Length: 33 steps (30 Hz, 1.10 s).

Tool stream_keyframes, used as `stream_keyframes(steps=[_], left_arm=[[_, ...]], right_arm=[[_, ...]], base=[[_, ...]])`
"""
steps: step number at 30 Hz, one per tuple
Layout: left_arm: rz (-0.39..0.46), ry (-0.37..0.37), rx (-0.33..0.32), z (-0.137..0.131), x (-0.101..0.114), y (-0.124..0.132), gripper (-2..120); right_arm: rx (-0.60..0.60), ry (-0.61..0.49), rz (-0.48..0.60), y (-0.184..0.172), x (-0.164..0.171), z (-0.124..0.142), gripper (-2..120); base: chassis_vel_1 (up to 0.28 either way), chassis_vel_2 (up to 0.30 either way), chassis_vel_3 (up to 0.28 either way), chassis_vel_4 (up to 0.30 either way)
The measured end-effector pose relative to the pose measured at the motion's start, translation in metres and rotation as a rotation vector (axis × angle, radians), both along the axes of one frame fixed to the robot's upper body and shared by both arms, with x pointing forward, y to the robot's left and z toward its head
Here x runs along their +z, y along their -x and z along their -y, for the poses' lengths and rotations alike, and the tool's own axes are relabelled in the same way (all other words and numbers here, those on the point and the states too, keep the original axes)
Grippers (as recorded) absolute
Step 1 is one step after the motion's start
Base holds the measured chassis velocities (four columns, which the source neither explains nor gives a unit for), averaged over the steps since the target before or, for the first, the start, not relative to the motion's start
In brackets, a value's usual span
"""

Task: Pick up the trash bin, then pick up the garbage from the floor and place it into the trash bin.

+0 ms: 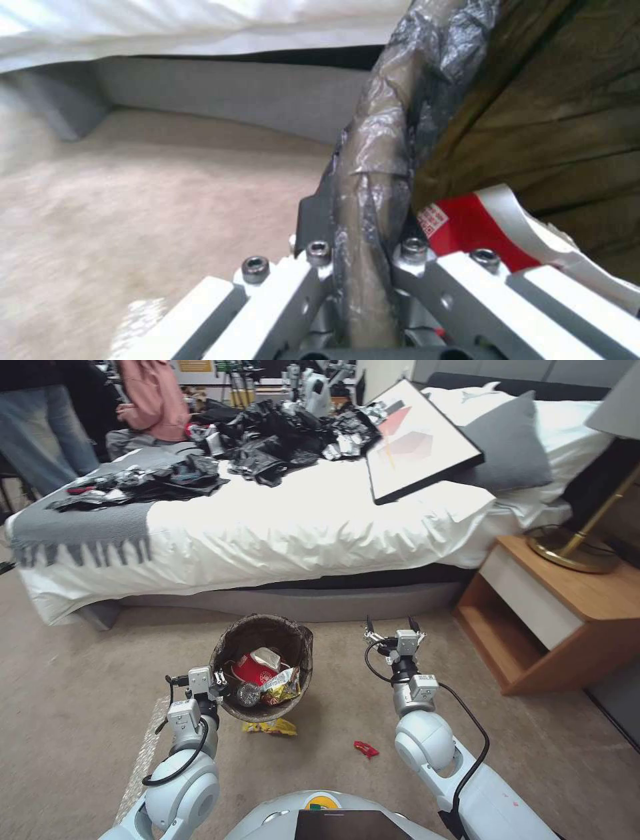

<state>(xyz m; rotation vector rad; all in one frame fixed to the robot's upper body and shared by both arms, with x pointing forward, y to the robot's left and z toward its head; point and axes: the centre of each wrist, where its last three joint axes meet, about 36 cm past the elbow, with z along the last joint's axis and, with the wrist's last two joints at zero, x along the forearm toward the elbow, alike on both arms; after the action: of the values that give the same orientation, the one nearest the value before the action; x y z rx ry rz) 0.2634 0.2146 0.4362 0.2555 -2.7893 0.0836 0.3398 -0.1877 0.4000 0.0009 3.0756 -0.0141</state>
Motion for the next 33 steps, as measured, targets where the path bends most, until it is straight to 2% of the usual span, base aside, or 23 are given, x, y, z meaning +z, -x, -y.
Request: stream_keyframes(steps=[7, 19, 23, 27, 30, 33], left_arm=[[0.000, -0.001, 0.000, 0.000, 0.000, 0.000, 0], [-0.001, -0.018, 0.000, -0.001, -0.002, 0.000, 0], [0.002, -0.026, -0.002, -0.001, -0.003, 0.000, 0], [0.002, -0.029, -0.005, -0.001, -0.003, 0.000, 0], [0.004, -0.031, -0.006, -0.001, -0.003, 0.000, 0], [0.002, -0.031, -0.005, -0.001, -0.004, 0.000, 0]], right_arm=[[-0.001, 0.001, -0.003, 0.000, -0.001, 0.000, 100], [-0.001, 0.024, -0.011, -0.003, -0.007, 0.003, 100], [0.017, 0.094, -0.028, -0.012, -0.013, 0.018, 100], [0.069, 0.120, -0.110, -0.010, -0.027, 0.029, 100], [0.147, 0.133, -0.218, -0.006, -0.048, 0.045, 100], [0.176, 0.137, -0.261, -0.006, -0.058, 0.053, 100]], base=[[0.079, 0.106, 0.078, 0.069], [0.000, 0.000, 0.000, 0.000], [0.000, 0.000, 0.000, 0.000], [0.000, 0.000, 0.000, 0.000], [0.000, 0.000, 0.000, 0.000], [0.000, 0.000, 0.000, 0.000]])
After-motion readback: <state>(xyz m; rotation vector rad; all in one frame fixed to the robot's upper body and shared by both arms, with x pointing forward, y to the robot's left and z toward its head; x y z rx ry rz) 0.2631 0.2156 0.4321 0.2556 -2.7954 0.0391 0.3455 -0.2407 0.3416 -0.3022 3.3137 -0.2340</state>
